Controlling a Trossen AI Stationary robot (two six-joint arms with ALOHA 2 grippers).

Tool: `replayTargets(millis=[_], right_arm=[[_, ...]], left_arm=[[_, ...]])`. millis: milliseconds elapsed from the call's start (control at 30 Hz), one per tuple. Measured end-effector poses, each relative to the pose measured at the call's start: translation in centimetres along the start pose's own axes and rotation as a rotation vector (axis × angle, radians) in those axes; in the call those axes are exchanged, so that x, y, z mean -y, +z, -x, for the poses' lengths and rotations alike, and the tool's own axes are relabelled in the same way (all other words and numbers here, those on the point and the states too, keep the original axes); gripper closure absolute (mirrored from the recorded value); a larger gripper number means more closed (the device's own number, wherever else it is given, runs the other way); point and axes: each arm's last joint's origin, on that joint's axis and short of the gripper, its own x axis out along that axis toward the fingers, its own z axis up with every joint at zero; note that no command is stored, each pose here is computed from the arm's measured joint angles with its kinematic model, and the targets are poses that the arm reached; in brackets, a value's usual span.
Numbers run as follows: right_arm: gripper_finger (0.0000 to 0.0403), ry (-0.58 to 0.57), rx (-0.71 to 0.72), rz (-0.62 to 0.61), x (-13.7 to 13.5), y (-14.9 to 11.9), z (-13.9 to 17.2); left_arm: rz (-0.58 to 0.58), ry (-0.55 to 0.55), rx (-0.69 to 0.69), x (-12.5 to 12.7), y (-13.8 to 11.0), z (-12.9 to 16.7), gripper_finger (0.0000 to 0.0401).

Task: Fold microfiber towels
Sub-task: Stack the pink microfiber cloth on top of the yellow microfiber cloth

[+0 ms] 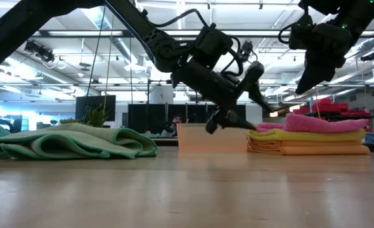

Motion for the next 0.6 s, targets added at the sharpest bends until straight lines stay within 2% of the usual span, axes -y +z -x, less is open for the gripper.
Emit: replayTargets(millis=[300, 400, 600], right_arm=[[0.0398, -0.004, -0.009, -0.004, 0.0, -0.1, 0.0], [0.0397, -0.004, -0.009, -0.005, 0.0, -0.1, 0.0], [0.0396, -0.004, -0.009, -0.005, 0.0, -0.1, 0.0]], left_arm=[[0.041, -0.009, 0.029, -1.0, -0.4, -1.0, 0.0145], [0.043, 0.021, 0.082, -1.2, 0.0, -1.0, 0.0147], [0.052, 0.003, 0.118, -1.4, 0.8, -0.9, 0.015]])
